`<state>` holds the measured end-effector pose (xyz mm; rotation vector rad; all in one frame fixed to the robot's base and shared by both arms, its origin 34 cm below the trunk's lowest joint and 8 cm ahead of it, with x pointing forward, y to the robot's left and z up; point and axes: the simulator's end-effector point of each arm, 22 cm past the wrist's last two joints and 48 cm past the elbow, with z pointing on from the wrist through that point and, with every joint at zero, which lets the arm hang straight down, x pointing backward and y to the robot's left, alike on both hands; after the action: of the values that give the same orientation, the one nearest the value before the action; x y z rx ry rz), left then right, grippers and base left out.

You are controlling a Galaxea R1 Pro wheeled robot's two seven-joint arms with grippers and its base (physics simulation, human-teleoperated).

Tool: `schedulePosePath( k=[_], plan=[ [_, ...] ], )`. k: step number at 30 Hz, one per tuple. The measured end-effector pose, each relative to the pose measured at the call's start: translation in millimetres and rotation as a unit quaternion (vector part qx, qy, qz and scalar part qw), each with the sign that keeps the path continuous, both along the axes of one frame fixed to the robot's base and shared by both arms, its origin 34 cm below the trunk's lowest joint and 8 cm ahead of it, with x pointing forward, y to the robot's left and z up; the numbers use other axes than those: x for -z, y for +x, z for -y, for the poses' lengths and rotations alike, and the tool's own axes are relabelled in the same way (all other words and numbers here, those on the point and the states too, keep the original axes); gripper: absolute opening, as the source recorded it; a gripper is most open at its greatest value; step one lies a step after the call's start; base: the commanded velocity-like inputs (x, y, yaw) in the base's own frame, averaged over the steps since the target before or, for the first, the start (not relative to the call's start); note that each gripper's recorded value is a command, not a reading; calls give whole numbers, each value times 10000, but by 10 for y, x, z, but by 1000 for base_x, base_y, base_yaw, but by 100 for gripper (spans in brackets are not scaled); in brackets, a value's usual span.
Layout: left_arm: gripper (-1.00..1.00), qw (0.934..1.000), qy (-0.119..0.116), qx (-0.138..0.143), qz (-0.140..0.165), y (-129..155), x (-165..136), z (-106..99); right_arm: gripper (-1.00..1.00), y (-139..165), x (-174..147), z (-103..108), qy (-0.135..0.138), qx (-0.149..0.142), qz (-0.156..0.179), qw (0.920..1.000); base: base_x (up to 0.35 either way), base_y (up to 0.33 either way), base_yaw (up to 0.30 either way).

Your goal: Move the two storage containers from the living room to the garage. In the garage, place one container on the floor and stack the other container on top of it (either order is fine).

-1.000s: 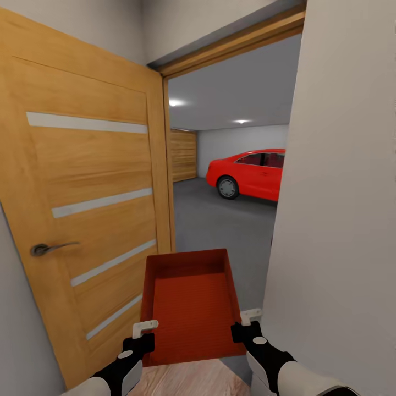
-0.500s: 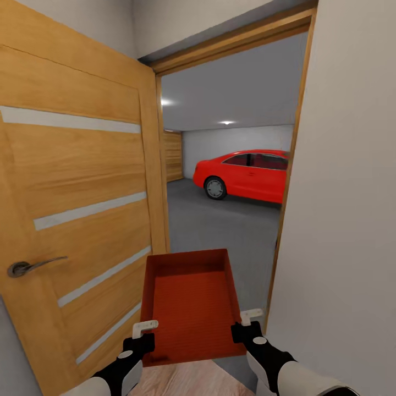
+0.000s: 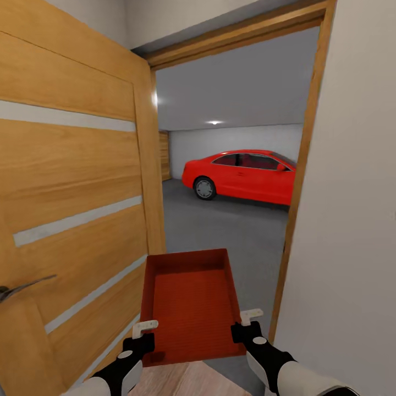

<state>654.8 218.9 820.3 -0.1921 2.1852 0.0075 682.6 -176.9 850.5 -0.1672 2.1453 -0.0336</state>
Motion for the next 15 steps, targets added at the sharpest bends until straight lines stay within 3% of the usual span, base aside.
schedulePosePath(
  k=[15],
  plan=[
    [-100,10000,0,-1,8,1,-4,1,-100,1,-4,0,0,0,9,10000,234,230,-287]
  ],
)
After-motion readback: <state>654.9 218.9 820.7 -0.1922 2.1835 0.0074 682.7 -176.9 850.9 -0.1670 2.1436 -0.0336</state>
